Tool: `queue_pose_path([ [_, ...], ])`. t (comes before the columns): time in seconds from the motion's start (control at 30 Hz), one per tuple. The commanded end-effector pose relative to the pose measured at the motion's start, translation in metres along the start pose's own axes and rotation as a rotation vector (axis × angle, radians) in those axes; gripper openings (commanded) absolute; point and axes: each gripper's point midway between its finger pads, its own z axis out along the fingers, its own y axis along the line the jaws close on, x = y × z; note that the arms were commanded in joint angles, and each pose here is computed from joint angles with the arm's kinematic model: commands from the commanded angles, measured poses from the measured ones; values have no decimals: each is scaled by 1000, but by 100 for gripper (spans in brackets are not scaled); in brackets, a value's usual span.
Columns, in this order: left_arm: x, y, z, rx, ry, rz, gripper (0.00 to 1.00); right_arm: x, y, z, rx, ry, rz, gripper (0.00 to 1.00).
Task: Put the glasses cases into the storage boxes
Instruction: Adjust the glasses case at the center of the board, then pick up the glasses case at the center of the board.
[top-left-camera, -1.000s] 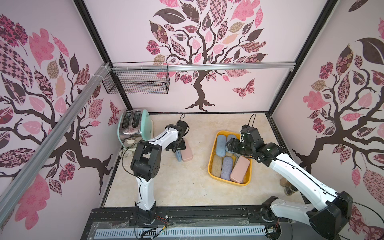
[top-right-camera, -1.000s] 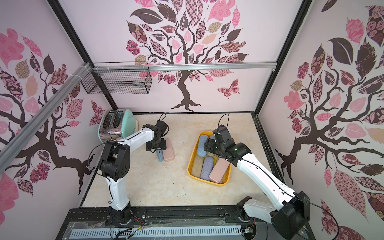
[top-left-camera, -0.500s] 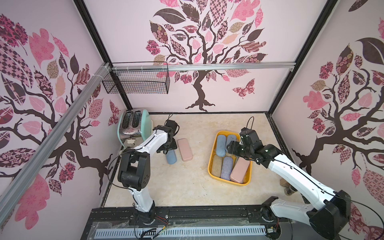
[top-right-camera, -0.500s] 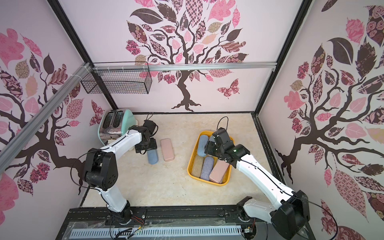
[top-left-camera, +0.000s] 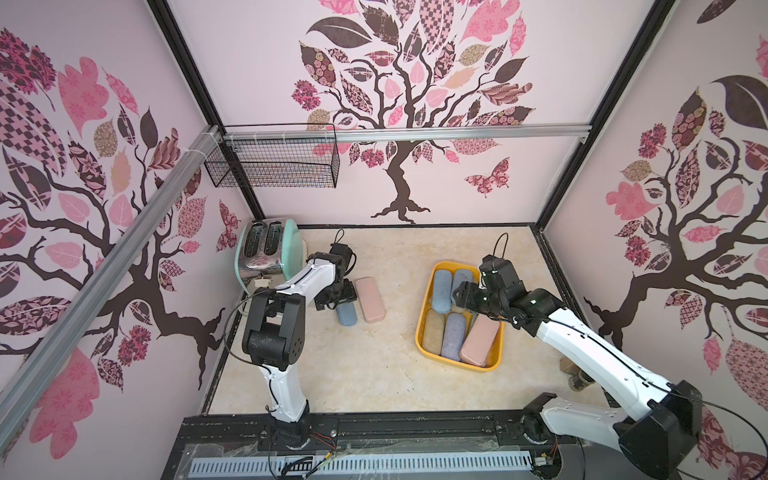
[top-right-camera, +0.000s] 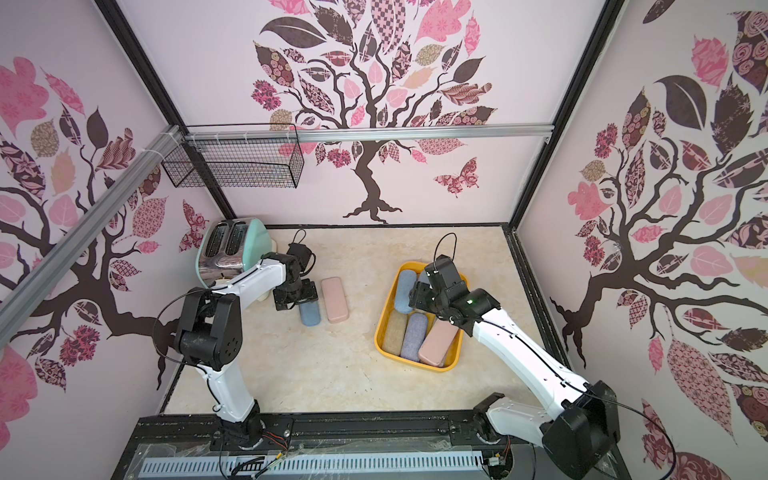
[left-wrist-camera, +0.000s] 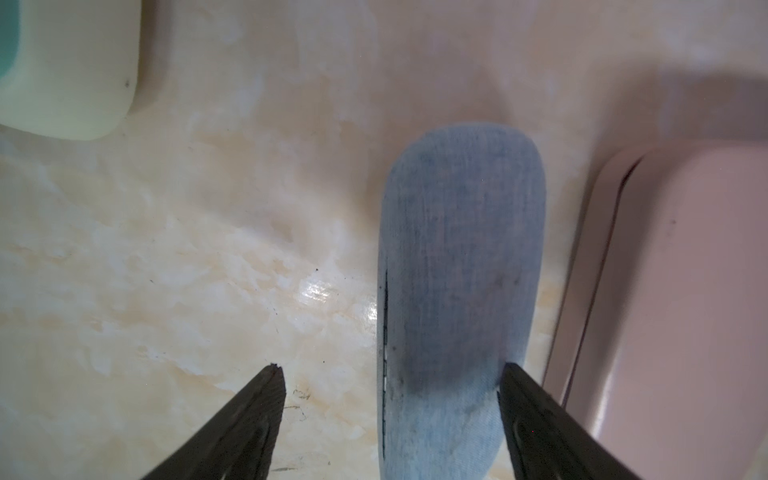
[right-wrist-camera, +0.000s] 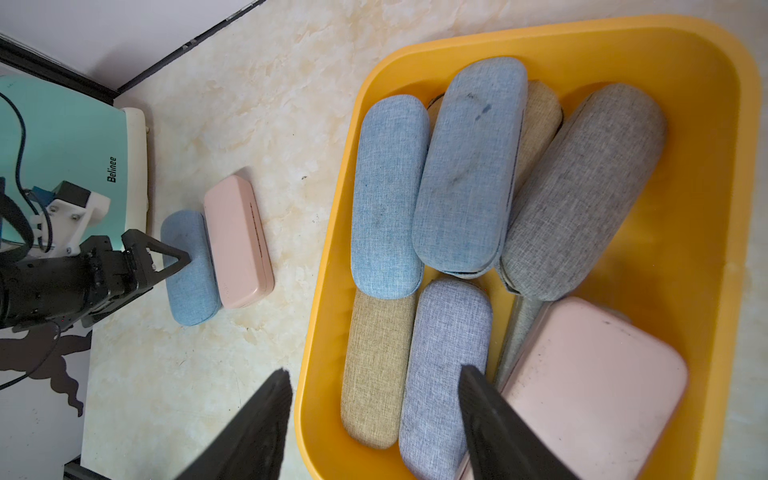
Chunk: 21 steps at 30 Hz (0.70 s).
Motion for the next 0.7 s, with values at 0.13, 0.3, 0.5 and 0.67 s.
queue_pose_path([
  [0.13,4,-8,9,37,23,-11,82,-6,2,-13,-7,-29,-10,67],
  [0.3,1,-7,12,20,19,-6,82,-5,1,-14,-5,-30,-7,67],
  [0.5,11,-7,31,4,69,7,81,-5,1,-15,-5,-33,-5,67],
  [0.67,18,-1,40,-24,87,5,76,-3,1,-12,-8,-25,-6,66],
])
